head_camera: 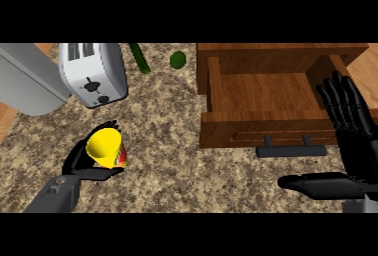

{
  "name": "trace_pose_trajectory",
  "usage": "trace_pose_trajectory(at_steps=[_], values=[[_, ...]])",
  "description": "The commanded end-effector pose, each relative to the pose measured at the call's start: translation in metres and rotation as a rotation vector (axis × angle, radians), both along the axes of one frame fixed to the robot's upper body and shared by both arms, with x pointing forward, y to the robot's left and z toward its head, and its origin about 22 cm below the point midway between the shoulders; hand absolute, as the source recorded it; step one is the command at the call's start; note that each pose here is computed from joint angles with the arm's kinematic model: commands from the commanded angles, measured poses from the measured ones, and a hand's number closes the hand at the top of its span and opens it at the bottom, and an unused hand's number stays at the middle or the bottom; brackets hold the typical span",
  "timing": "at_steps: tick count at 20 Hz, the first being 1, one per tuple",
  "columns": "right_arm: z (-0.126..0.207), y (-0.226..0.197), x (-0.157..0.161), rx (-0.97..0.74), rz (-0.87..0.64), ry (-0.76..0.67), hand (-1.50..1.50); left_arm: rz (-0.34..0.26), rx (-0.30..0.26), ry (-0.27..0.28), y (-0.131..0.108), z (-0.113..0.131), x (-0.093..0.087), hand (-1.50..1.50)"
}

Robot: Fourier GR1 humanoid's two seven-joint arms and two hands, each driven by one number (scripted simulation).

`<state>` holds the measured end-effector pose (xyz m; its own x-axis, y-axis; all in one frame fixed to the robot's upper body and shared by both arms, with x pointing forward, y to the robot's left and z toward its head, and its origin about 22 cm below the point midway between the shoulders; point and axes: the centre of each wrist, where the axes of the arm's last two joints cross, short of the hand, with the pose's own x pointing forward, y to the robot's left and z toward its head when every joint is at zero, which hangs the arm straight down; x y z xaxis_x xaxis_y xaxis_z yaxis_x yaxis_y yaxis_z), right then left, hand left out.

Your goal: Pick up the cup, place it into the drawer and close the drawer

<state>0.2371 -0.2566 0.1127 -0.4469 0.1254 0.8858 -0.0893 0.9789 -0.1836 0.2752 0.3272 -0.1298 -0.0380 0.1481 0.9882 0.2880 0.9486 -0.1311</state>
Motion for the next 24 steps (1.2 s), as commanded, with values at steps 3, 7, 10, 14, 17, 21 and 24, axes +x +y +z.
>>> trace_pose_trajectory(at_steps=[3, 7, 10, 14, 17, 21, 24], values=[[0.0, -0.007, 0.002, 0.003, -0.004, 0.025, -1.5, -0.16, -0.256, -0.066, -0.008, -0.005, -0.005, 1.5], [-0.002, -0.008, 0.001, -0.002, -0.013, -0.007, -1.5, -0.175, -0.35, -0.07, -0.025, -0.005, 0.002, 1.5], [-0.001, -0.003, 0.0, -0.008, -0.014, 0.001, -1.5, -0.176, -0.371, -0.107, -0.033, -0.004, 0.005, 1.5], [-0.008, -0.005, -0.002, -0.036, -0.014, 0.013, -1.5, 0.185, -0.319, -0.205, -0.023, -0.008, -0.004, 1.5], [-0.004, -0.009, 0.0, -0.02, -0.029, -0.003, -1.5, 0.413, -0.271, -0.265, -0.013, -0.001, 0.003, 1.5], [-0.014, -0.014, 0.002, -0.028, -0.024, 0.005, -1.5, 0.387, -0.289, -0.352, -0.002, 0.008, 0.008, 1.5], [-0.004, -0.011, 0.0, -0.053, -0.025, 0.012, -1.5, 0.334, -0.339, -0.407, -0.04, 0.018, 0.031, 1.5]])
